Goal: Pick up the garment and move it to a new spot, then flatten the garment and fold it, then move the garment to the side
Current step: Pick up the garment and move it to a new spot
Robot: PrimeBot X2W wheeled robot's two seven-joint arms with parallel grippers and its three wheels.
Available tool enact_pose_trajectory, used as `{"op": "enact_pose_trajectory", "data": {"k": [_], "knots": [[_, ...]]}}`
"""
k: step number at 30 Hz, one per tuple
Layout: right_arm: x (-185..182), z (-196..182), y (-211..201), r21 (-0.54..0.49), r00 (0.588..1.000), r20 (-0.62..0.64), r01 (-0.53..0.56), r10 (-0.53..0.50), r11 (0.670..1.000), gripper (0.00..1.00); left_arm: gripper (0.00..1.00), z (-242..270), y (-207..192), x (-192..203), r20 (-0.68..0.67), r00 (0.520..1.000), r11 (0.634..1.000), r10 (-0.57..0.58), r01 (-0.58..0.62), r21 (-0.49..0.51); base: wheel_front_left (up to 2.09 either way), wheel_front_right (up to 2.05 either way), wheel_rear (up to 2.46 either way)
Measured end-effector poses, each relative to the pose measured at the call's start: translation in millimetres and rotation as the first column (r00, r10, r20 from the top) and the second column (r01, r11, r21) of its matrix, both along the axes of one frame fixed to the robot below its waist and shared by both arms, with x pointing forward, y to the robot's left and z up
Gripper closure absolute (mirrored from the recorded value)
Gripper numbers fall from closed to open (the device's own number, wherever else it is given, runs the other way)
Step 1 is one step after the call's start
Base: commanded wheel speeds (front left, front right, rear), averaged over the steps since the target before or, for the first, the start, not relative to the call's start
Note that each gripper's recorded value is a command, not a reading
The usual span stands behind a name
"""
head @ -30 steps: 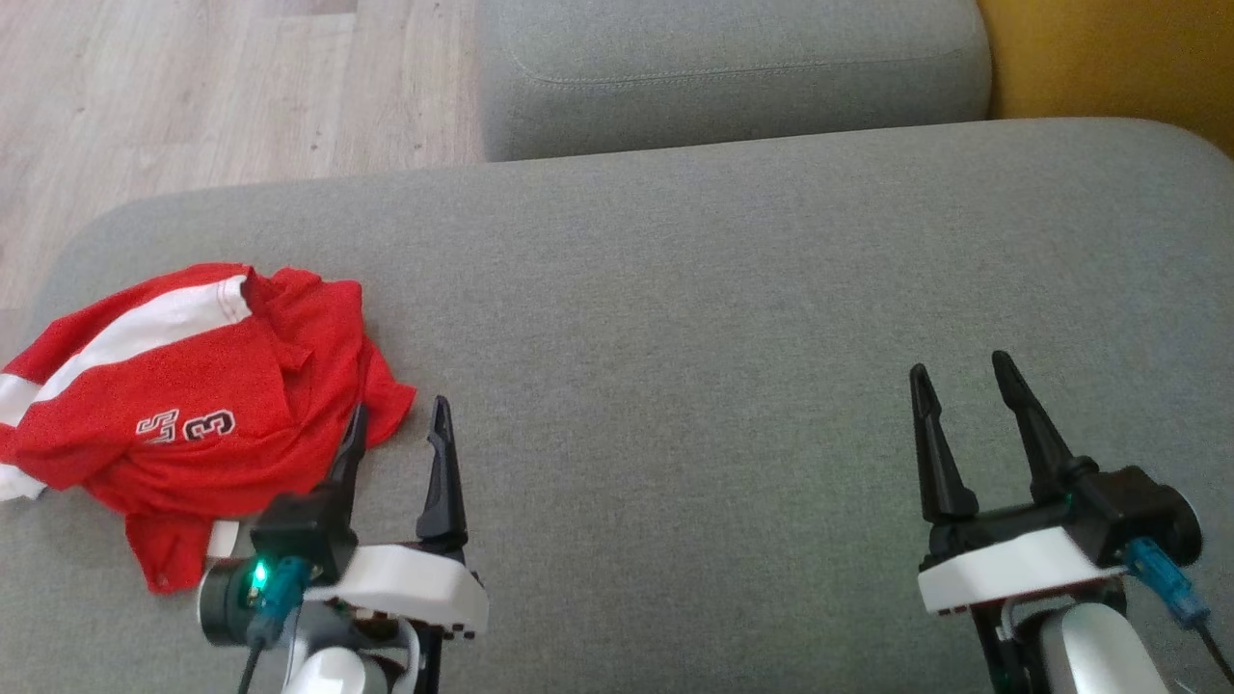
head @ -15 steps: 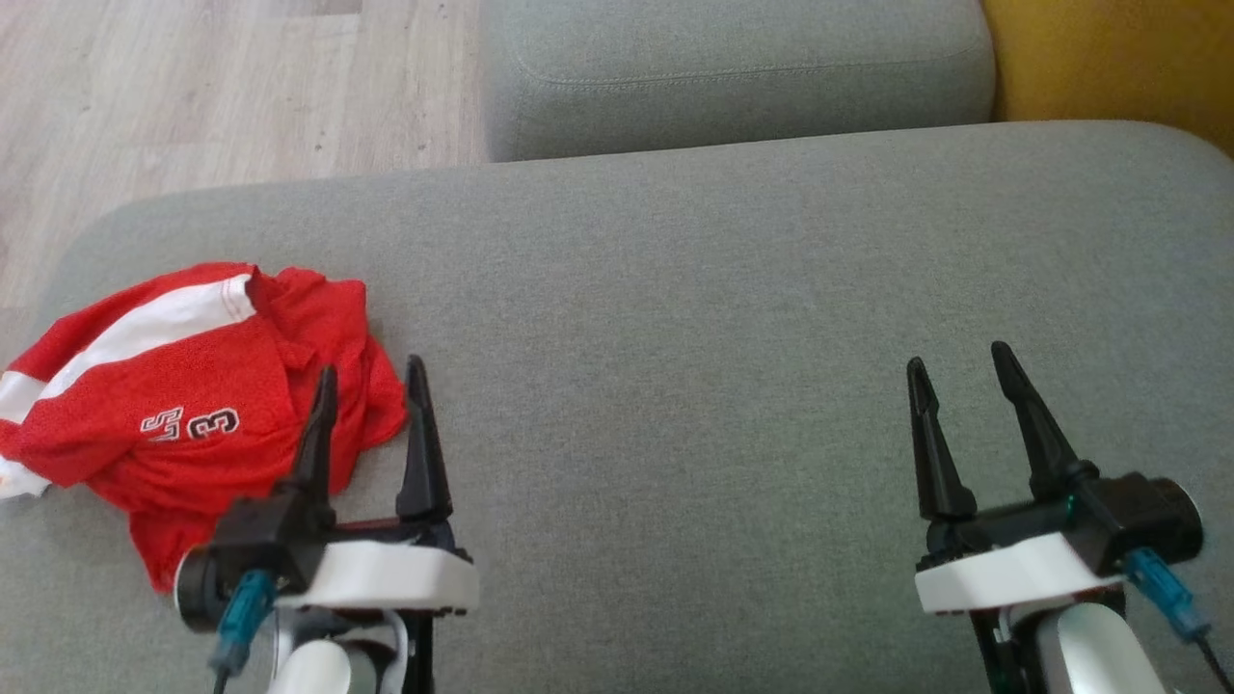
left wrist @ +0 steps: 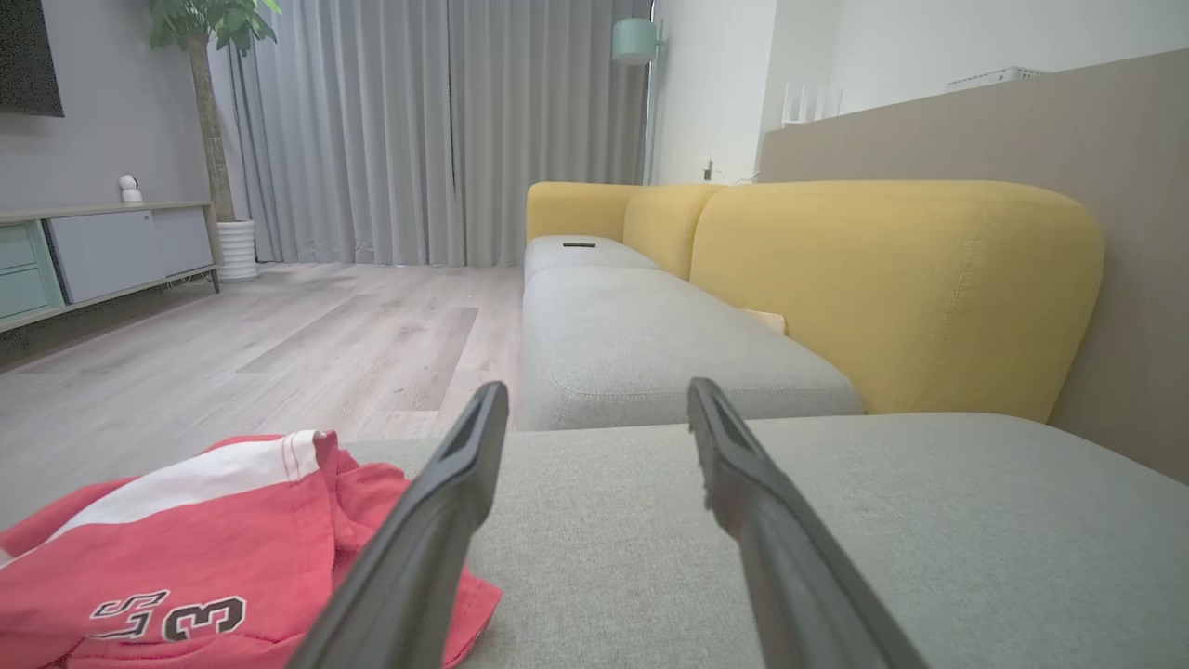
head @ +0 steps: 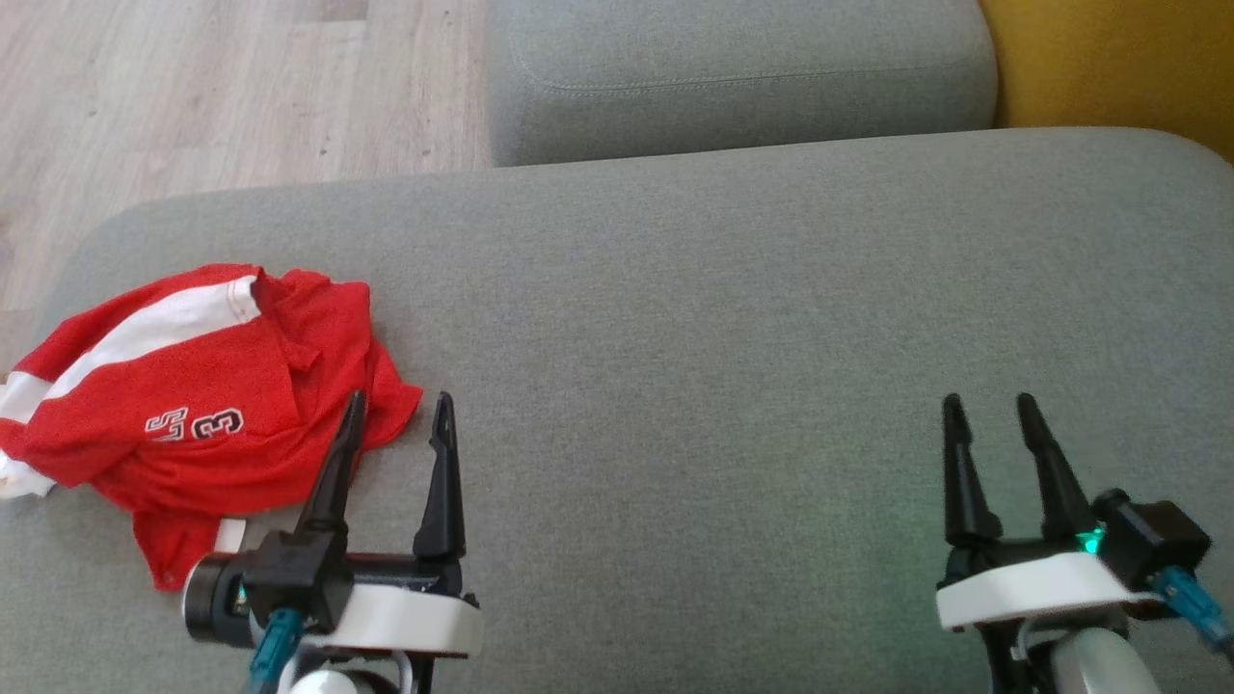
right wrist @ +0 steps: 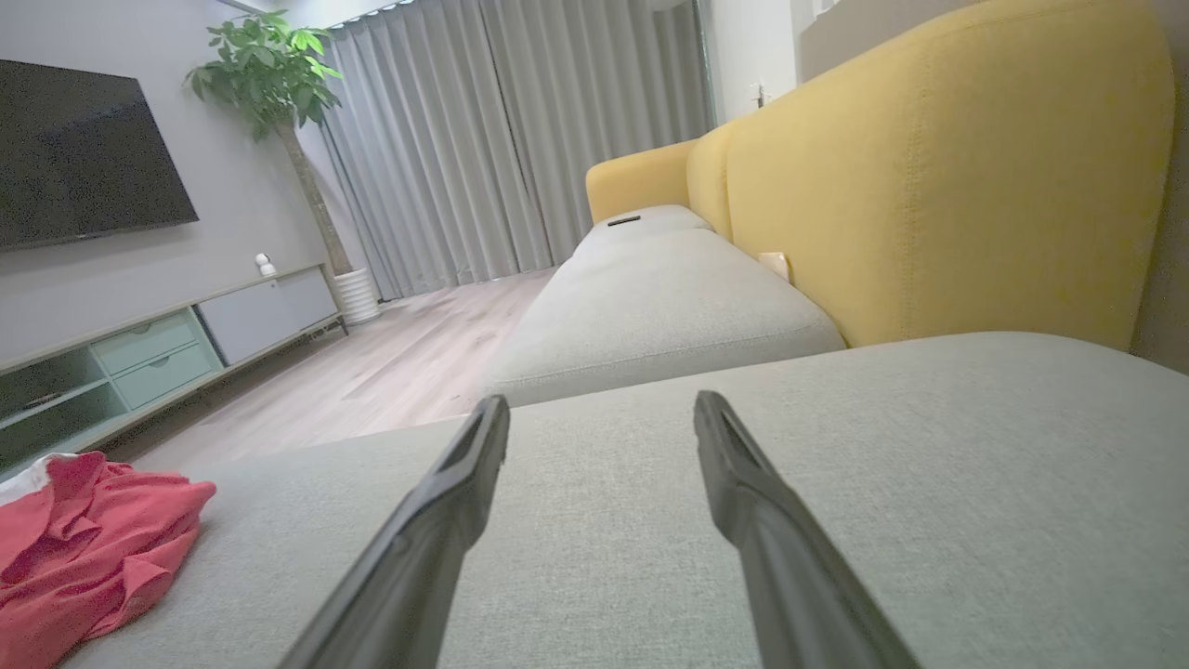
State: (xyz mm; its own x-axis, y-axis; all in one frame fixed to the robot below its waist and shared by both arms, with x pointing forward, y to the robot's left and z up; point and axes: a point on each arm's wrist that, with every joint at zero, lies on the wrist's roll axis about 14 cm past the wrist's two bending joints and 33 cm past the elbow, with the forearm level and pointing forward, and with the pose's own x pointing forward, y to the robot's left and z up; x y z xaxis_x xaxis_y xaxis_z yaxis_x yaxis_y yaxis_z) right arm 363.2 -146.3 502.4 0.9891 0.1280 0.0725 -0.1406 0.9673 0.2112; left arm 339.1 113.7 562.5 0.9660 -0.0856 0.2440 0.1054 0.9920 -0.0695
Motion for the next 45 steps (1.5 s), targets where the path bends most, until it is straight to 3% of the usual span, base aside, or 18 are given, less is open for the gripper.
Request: {"op": "enact_pose_trajectory", "data": {"k": [15,25,39,45], "knots": [[0.5,-6.4,-5.5,0.01,1.0,-0.021,0.018,-0.017,1.0,0.0,0.0,-7.1,3.0,0.6,-0.024,1.0,1.0,0.006,-0.006,-0.007,0.0,0.0,0.0],[8.0,-5.2,30.1,0.016,0.996,-0.019,-0.089,0.089,0.996,0.0,0.0,-6.3,34.8,-11.0,-0.022,0.993,0.993,0.117,-0.117,-0.015,0.0,0.0,0.0],[10.8,-2.6,99.9,0.017,0.956,-0.015,-0.293,0.293,0.956,0.0,0.0,-8.3,105.1,-45.6,-0.027,0.938,0.938,0.345,-0.346,-0.036,0.0,0.0,0.0],[10.3,-1.4,119.3,0.022,0.938,-0.014,-0.347,0.347,0.938,0.0,0.0,-7.5,119.0,-57.6,-0.023,0.919,0.918,0.393,-0.394,-0.039,0.0,0.0,0.0]]}}
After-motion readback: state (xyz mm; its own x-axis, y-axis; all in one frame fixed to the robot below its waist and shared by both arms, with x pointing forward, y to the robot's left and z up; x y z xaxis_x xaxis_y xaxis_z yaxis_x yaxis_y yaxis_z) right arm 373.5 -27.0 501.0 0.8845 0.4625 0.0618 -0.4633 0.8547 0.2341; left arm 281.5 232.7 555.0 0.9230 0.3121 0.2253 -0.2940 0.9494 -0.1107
